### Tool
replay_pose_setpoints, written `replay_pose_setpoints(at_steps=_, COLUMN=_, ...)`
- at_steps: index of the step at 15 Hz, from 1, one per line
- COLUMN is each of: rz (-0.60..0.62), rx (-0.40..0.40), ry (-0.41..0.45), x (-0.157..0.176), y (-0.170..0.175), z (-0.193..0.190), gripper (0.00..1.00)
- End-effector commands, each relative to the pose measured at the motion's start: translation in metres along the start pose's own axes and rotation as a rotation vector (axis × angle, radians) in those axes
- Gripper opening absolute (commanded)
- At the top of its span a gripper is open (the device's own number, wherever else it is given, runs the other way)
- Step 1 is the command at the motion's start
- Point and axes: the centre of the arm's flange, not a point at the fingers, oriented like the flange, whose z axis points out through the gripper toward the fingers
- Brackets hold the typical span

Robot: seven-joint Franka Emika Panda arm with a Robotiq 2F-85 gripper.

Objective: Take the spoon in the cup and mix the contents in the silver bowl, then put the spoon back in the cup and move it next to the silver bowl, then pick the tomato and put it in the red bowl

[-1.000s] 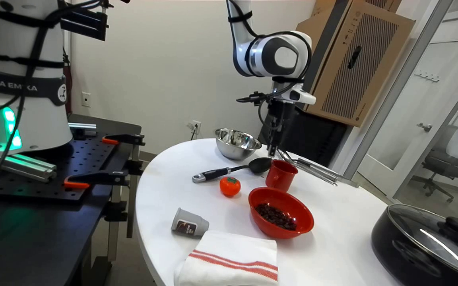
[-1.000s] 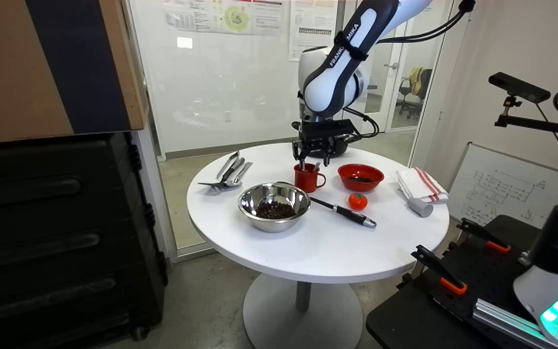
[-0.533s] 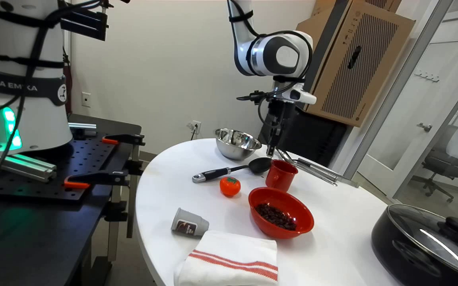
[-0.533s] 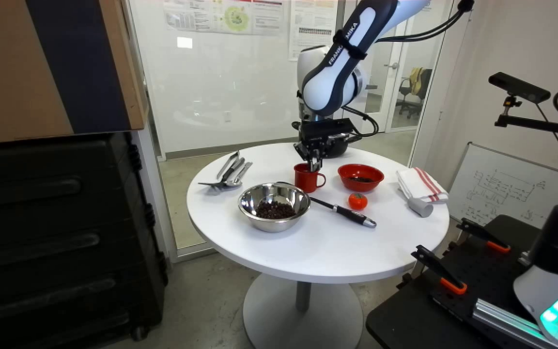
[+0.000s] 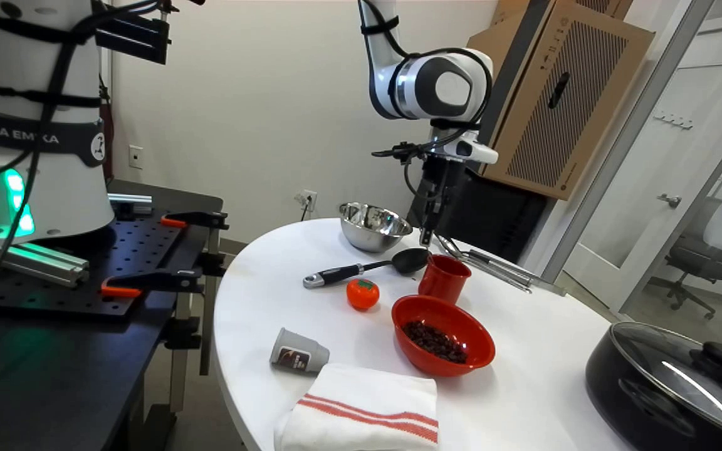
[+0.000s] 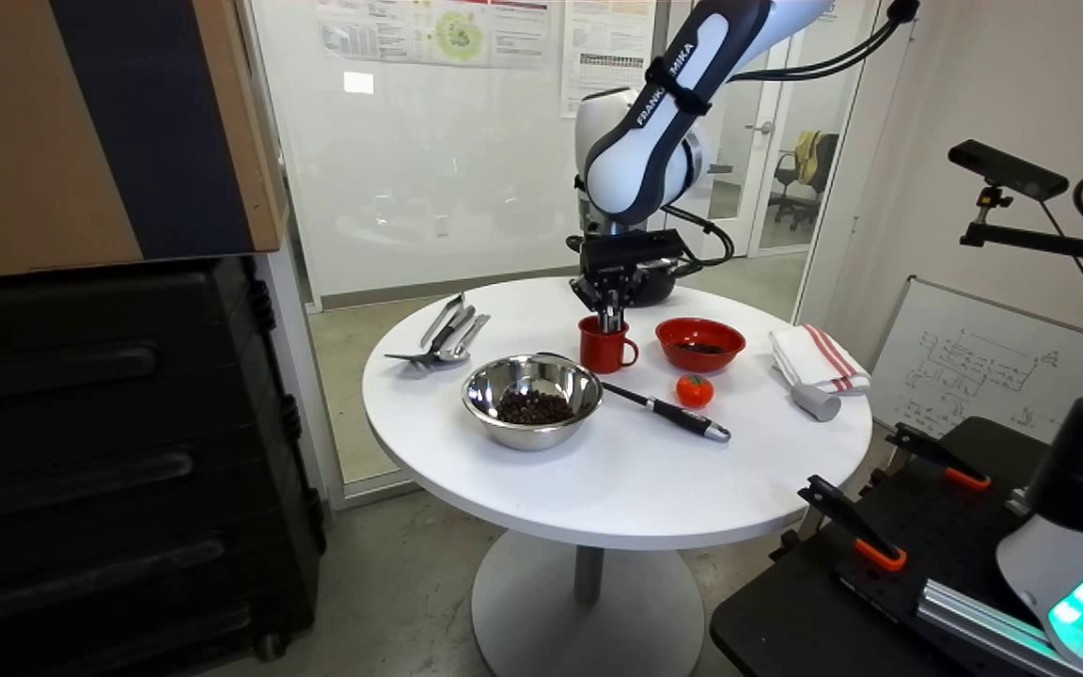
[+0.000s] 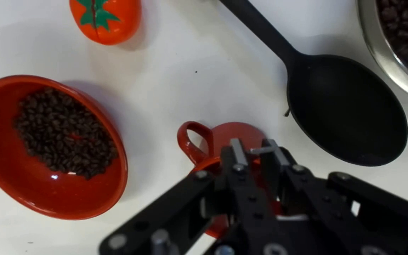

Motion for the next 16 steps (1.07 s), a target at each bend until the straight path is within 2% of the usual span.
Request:
replay_pose_setpoints(at_steps=1, rz=0.019, rx=-0.002, ry=0.004, x=0.004, y=-0.001, z=-0.013, gripper=0.04)
replay_pose_setpoints(at_steps=9, rz=0.009, rx=0.071, ry=0.05, x=-0.003, y=0.013, z=-0.066, gripper=0.04)
replay_pose_setpoints(at_steps=16, rz=-0.088, rx=0.14, ry=0.062, x=-0.036, y=0.003, z=-0.104, gripper=0.04)
